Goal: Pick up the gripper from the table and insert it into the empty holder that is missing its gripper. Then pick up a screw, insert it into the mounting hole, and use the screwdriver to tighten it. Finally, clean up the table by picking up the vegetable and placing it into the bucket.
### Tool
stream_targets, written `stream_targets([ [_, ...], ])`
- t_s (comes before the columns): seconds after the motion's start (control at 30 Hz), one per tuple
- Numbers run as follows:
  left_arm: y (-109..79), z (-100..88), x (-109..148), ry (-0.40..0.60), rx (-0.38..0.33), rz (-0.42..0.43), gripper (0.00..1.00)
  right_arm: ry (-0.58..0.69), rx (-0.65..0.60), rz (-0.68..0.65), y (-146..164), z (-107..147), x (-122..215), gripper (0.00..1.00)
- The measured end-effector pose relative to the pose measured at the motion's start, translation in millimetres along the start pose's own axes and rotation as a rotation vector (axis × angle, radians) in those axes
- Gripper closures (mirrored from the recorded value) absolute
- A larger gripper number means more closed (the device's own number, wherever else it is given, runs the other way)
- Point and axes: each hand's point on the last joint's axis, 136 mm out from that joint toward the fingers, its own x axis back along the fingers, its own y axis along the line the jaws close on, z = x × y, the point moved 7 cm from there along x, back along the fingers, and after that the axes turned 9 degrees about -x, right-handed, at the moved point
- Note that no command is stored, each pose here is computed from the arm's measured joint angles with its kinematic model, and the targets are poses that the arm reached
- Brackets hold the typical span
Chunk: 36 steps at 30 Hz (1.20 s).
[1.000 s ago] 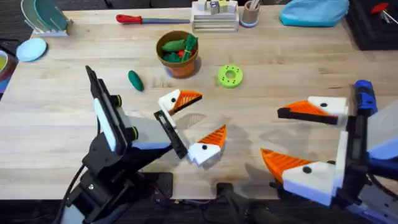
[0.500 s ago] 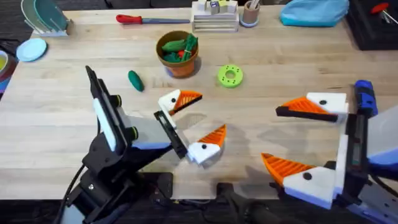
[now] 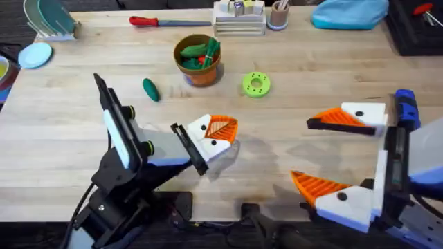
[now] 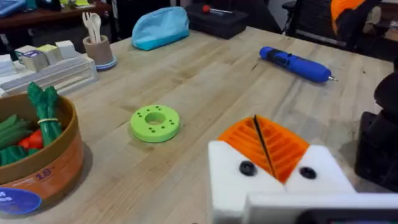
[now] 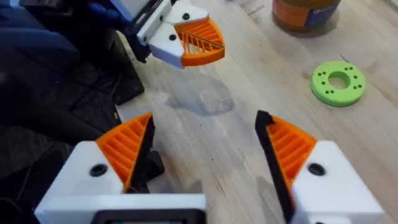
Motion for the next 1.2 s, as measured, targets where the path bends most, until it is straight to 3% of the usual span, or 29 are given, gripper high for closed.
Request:
stream_targets([
  [0.3,0.1,0.0,0,0.0,0.0,-0.001,0.987,-0.042,0.007,0.07,-7,-7,0,0.007],
  [0.77,4.5,0.8,0,0.007,0.001,-0.045,0.988,-0.133,-0.11,0.54,-56,-15,15,0.01],
  [1.07,6.5,1.2,0,0.009,0.001,-0.064,0.988,-0.092,-0.263,0.801,-117,-35,-5,0.01],
  [1.2,6.9,1.2,0,0.01,0.001,-0.068,0.988,-0.043,-0.372,0.908,-150,-28,-4,0.01],
])
